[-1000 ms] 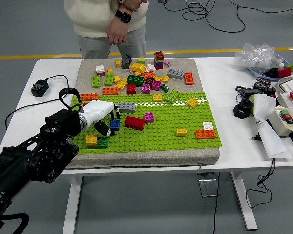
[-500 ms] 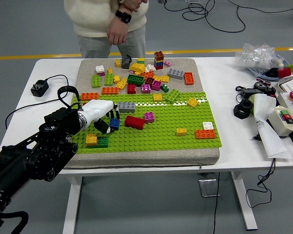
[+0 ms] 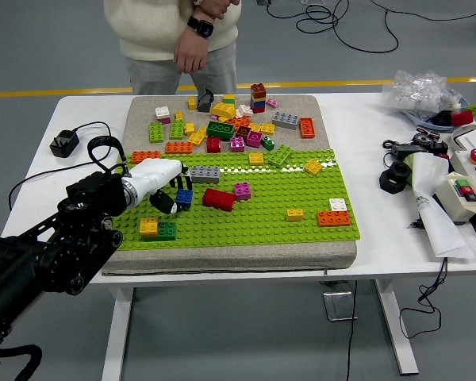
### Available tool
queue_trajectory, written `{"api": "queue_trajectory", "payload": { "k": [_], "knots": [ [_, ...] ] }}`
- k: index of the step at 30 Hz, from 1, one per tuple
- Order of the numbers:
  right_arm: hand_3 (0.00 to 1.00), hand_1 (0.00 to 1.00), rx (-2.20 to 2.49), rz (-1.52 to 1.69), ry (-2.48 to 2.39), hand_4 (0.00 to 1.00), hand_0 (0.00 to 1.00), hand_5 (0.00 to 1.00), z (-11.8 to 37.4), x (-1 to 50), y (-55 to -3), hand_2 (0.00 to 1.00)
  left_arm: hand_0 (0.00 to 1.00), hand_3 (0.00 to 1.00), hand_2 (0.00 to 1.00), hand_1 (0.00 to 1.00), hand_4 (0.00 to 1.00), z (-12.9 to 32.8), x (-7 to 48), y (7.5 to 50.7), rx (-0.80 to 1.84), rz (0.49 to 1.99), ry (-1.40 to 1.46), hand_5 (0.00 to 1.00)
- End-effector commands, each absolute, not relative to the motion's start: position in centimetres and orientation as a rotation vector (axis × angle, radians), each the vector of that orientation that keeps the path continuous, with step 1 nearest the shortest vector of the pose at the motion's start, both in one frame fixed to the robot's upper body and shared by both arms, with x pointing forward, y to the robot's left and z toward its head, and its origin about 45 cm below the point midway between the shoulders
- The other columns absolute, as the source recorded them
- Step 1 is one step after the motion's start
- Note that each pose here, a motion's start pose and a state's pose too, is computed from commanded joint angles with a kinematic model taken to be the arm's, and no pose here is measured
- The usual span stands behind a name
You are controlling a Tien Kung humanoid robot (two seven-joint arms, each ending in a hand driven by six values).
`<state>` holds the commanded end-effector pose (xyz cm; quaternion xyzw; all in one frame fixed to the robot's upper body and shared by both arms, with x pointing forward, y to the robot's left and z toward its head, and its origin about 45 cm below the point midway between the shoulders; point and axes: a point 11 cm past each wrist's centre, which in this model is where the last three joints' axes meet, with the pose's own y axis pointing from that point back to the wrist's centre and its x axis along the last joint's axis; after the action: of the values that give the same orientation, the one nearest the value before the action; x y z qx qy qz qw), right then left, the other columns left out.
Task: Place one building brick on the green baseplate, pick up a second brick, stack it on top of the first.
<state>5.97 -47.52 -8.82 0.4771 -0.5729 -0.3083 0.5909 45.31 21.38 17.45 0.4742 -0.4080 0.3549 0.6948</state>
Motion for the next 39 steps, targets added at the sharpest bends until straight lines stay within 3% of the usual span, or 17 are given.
{"api": "queue_trajectory", "payload": {
  "k": [17,39],
  "knots": [
    [0.748,0.705,1.097,-0.722,-1.348,0.998,0.766,0.63,-8.6,5.7,-48.0,0.738,0.785,0.535,0.545,0.567,0.655,20.3,43.1,22.3,1.001,0.837,-0.907,0.002],
    [0.747,0.704,1.091,-0.73,-1.342,0.998,0.766,0.63,-8.7,5.2,-47.9,0.739,0.782,0.534,0.544,0.564,0.654,18.4,39.6,23.1,1.017,0.823,-0.867,0.004]
  ]
}}
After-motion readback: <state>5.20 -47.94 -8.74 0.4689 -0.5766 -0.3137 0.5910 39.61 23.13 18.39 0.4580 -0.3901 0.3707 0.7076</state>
